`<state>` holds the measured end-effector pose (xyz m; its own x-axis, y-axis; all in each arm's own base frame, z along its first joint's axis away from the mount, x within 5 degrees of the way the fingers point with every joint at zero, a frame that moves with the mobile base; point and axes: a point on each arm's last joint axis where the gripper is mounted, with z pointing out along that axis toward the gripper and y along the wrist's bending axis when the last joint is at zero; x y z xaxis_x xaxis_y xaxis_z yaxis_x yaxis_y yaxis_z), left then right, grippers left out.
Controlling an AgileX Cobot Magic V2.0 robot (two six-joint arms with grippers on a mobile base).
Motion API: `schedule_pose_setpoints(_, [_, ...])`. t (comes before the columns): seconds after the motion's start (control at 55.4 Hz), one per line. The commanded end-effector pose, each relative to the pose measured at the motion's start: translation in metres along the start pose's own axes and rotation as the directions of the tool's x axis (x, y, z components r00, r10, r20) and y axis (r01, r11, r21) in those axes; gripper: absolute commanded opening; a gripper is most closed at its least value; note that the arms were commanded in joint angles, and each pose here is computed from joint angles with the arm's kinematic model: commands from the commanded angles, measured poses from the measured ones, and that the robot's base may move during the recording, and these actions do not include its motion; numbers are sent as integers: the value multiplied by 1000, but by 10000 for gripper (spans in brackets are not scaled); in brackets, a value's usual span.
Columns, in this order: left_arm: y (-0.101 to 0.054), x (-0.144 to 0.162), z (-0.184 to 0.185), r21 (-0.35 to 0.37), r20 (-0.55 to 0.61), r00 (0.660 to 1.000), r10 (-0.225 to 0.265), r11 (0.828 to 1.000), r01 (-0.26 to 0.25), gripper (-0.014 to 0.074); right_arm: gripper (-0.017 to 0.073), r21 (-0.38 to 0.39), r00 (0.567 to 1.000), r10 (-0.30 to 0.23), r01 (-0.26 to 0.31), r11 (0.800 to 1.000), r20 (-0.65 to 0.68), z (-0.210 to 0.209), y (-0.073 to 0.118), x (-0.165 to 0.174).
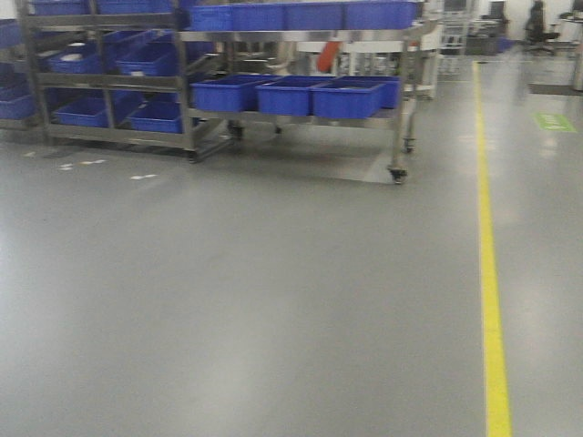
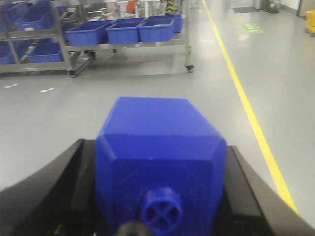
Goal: Pick and sort blue part to right shelf
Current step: 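Drive the base to the rack of blue bins holding both parts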
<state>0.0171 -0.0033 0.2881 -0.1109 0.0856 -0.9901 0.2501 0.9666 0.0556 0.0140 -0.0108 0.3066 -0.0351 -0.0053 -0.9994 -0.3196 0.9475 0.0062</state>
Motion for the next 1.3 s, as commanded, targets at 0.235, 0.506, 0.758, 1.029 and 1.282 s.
schedule_pose_setpoints(0.235, [1, -16, -5, -3, 115, 993, -8, 1000, 8, 321, 279, -8, 994, -26, 27, 1000, 106, -2, 1, -16])
schedule_pose_setpoints(0.506, [1, -16, -5, -3, 115, 993, -8, 1000, 8, 321, 279, -8, 994, -26, 27, 1000, 106, -2, 1, -16])
schedule_pose_setpoints(0.758, [1, -16, -5, -3, 115, 993, -8, 1000, 8, 321, 279, -5, 994, -26, 27, 1000, 106, -2, 1, -16])
schedule_pose_setpoints(1.029, [1, -16, -5, -3, 115, 993, -8, 1000, 8, 321, 279, -5, 994, -26, 27, 1000, 106, -2, 1, -16])
schedule_pose_setpoints(1.282, [1, -16, -5, -3, 113, 994, -8, 1000, 8, 321, 279, -5, 994, -26, 27, 1000, 106, -2, 1, -16])
